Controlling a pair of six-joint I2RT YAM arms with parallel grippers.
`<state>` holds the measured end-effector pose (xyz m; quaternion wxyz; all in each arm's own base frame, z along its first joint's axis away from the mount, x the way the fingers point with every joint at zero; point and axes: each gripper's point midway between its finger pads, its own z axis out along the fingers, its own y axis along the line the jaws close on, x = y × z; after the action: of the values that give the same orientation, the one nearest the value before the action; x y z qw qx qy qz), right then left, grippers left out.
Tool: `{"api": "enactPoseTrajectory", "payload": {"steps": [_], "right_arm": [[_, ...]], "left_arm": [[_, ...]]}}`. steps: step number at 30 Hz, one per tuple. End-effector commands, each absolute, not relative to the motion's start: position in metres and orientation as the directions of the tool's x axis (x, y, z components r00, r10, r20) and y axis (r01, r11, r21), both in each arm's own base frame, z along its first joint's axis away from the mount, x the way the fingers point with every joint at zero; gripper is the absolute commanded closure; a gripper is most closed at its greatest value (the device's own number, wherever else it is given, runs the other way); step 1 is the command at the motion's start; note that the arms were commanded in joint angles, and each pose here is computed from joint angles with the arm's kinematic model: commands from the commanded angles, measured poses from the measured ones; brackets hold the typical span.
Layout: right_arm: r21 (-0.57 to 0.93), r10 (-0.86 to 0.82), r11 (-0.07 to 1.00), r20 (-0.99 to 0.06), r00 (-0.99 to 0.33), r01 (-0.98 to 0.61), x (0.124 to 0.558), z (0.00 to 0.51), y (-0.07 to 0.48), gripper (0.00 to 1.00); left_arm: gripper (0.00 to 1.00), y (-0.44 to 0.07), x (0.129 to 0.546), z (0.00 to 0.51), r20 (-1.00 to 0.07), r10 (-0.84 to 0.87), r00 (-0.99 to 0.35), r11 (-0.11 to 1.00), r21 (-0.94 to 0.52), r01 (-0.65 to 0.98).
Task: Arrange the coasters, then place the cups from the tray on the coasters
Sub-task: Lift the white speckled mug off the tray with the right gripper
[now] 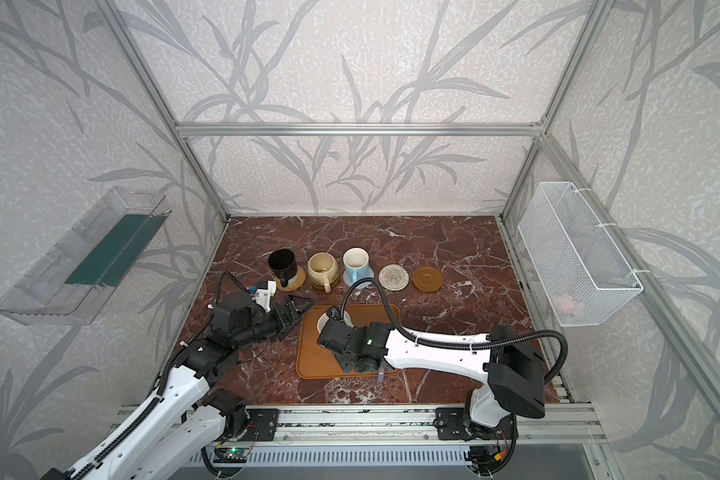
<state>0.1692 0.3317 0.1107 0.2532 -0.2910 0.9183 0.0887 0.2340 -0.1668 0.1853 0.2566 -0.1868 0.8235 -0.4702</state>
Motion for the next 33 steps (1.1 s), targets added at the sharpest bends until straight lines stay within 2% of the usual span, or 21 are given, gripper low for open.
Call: {"api": "enactPoseTrajectory", "payload": {"steps": [1,15,20,23,26,30,33], "right_arm": [[0.040,-0.427,0.824,-0.610,-0.667,-0.565,0.183,0.133,0.343,1.00],[0.043,-0.508,0.802,-0.475,-0.718,-0.596,0.164,0.088,0.342,1.00],[0.036,-0.546,0.797,-0.387,-0.743,-0.604,0.153,0.065,0.336,1.00],[0.023,-0.568,0.790,-0.349,-0.746,-0.612,0.152,0.055,0.334,0.86],[0.011,-0.581,0.783,-0.344,-0.737,-0.622,0.155,0.049,0.338,0.80],[0.009,-0.585,0.776,-0.362,-0.726,-0.630,0.158,0.052,0.342,0.78],[-0.004,-0.596,0.770,-0.360,-0.718,-0.638,0.160,0.051,0.343,0.69]], "left_arm": [[0.01,-0.168,0.235,0.190,-0.247,-0.552,-0.797,0.476,-0.877,-0.058],[0.01,-0.161,0.230,0.169,-0.218,-0.558,-0.800,0.514,-0.848,-0.128],[0.01,-0.158,0.229,0.162,-0.212,-0.564,-0.798,0.527,-0.837,-0.150],[0.01,-0.156,0.228,0.157,-0.208,-0.574,-0.792,0.528,-0.833,-0.163],[0.01,-0.154,0.226,0.151,-0.199,-0.584,-0.787,0.528,-0.829,-0.182],[0.01,-0.149,0.224,0.147,-0.203,-0.595,-0.777,0.534,-0.823,-0.194],[0.01,-0.147,0.222,0.144,-0.203,-0.599,-0.775,0.538,-0.819,-0.201]]}}
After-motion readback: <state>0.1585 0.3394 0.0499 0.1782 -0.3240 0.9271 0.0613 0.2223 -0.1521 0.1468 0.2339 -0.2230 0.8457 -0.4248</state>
